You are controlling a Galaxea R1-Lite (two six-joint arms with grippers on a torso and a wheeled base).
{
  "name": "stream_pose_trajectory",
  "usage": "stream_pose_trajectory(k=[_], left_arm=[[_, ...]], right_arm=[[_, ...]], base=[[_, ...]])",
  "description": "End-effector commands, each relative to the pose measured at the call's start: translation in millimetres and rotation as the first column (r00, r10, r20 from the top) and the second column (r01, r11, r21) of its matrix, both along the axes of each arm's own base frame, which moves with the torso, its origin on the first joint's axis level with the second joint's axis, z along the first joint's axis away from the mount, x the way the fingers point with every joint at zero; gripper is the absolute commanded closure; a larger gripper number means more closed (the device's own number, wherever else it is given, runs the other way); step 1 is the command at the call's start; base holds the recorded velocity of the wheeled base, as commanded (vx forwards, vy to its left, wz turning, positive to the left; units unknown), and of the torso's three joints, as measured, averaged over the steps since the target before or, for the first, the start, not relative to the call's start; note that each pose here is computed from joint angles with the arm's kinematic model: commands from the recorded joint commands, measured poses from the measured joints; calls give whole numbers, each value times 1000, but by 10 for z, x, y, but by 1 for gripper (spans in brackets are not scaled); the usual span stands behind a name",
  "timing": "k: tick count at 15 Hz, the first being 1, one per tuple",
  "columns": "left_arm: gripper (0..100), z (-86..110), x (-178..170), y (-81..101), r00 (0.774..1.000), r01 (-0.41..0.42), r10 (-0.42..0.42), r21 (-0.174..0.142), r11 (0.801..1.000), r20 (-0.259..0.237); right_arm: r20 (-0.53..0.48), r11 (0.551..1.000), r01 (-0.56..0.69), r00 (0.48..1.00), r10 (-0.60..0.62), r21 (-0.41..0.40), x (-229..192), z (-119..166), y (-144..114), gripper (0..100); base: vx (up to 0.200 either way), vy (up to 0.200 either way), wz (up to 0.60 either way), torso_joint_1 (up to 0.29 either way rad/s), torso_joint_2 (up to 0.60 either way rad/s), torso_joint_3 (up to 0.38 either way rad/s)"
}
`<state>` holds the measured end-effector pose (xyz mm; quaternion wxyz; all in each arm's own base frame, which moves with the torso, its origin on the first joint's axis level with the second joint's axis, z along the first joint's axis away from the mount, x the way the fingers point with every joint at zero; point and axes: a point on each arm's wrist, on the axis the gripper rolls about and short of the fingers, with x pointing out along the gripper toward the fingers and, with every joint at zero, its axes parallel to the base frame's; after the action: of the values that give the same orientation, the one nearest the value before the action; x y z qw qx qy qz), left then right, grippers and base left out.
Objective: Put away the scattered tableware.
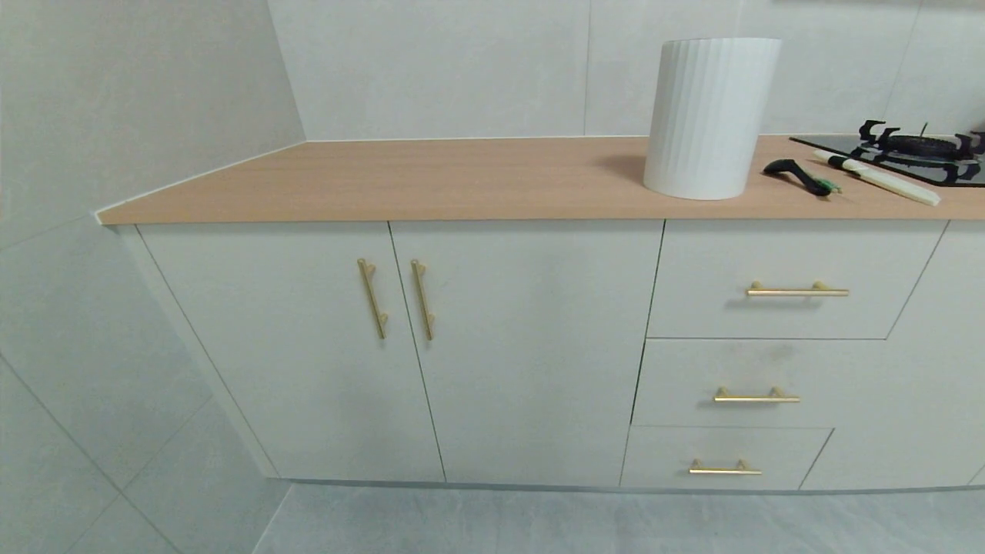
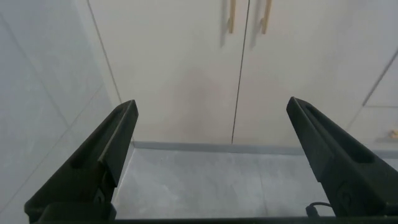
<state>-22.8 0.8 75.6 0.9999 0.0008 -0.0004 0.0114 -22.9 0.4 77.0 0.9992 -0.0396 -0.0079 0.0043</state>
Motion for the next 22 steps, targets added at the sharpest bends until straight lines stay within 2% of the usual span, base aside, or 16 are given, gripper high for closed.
stream_pose_trajectory(k=[1, 4, 12, 22], left_arm=[[0, 1, 0, 0, 1000, -2, 2, 0, 1000, 1], [0, 1, 0, 0, 1000, -2, 2, -2, 1000, 1], [0, 1, 0, 0, 1000, -2, 2, -2, 1000, 1], [0, 1, 0, 0, 1000, -2, 2, -2, 1000, 1]], right_arm=[[-2, 1000, -2, 1000, 2, -1, 2, 1, 0, 0], [-2, 1000, -2, 1000, 2, -1, 2, 1, 0, 0], [-2, 1000, -2, 1000, 2, -1, 2, 1, 0, 0], [-2, 1000, -2, 1000, 2, -1, 2, 1, 0, 0]], base=[[0, 0, 0, 0, 0, 0], [0, 0, -600, 4, 10, -2], [0, 0, 0, 0, 0, 0], [0, -200, 0, 4, 0, 2]])
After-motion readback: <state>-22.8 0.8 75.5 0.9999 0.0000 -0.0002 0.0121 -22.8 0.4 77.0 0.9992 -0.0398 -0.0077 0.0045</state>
